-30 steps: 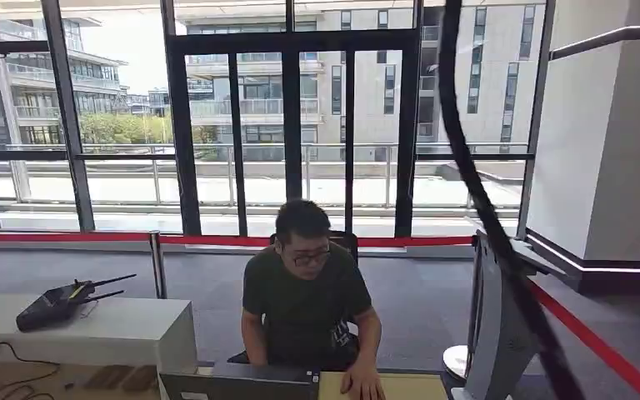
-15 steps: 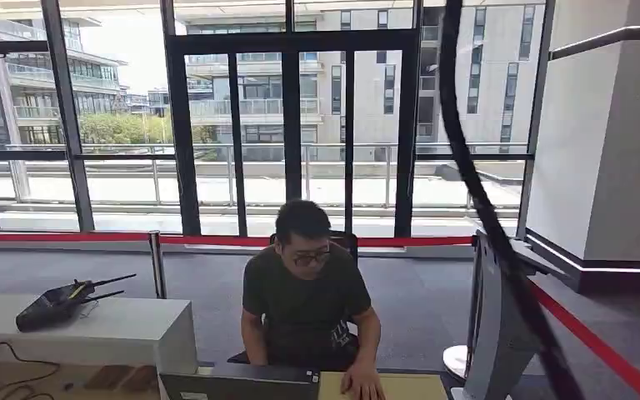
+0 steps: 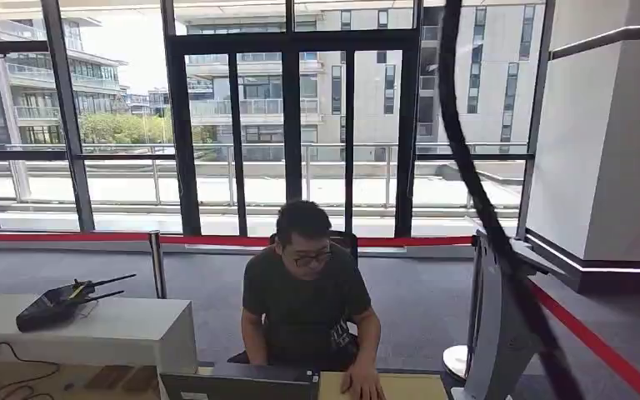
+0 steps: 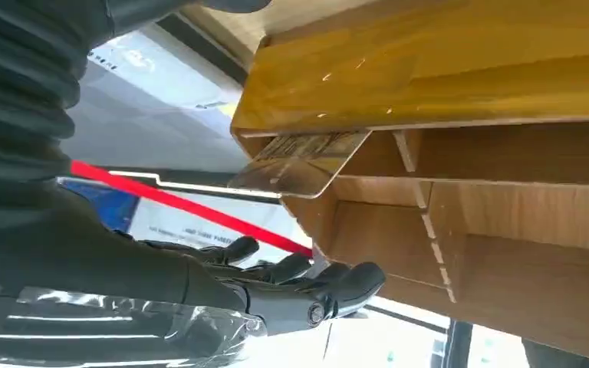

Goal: Pass the card to the sensor for recognition and then transmit it.

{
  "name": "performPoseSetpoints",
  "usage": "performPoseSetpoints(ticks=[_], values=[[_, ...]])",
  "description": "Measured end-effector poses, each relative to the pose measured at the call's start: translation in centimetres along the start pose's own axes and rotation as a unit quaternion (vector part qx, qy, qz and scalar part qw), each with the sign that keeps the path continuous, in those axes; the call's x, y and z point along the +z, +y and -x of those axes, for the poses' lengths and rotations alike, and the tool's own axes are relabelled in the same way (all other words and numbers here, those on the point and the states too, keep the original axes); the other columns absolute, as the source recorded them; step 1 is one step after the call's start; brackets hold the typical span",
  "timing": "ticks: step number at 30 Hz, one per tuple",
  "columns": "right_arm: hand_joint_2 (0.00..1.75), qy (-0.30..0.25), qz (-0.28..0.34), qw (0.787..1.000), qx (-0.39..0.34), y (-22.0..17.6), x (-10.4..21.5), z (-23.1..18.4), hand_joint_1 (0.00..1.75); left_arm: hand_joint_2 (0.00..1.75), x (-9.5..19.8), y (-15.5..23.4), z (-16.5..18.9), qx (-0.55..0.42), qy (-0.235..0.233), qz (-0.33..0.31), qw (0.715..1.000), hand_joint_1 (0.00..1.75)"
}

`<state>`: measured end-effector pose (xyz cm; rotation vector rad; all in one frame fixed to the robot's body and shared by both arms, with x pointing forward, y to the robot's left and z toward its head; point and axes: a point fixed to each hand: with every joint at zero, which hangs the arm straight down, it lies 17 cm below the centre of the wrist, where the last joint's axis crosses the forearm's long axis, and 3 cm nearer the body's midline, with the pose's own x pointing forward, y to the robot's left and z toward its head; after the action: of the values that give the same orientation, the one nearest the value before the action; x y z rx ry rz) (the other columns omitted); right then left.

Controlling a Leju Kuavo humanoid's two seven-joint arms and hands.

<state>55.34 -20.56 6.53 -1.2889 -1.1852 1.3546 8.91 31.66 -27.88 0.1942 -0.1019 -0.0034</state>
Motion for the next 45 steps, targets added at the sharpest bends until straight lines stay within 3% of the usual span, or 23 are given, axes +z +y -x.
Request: performPoseSetpoints(ticks=[18,19,45], values=[[1.75,0.011,-0.007,1.000,0.024,-0.1,-0.6,1.5,0.00,0.00,0.0,-0.1,-0.1,-0.002,-0.002,0.004,1.000,0.00],[1.75,0.011,-0.009,1.000,0.025,-0.1,-0.6,1.5,1.73,0.00,0.0,-0.1,-0.1,-0.002,-0.002,0.004,1.000,0.00],[1.75,-0.002,-0.017,0.999,0.049,0.2,-0.4,0.7,1.75,0.00,0.0,-0.1,0.1,0.003,0.001,0.002,1.000,0.00]])
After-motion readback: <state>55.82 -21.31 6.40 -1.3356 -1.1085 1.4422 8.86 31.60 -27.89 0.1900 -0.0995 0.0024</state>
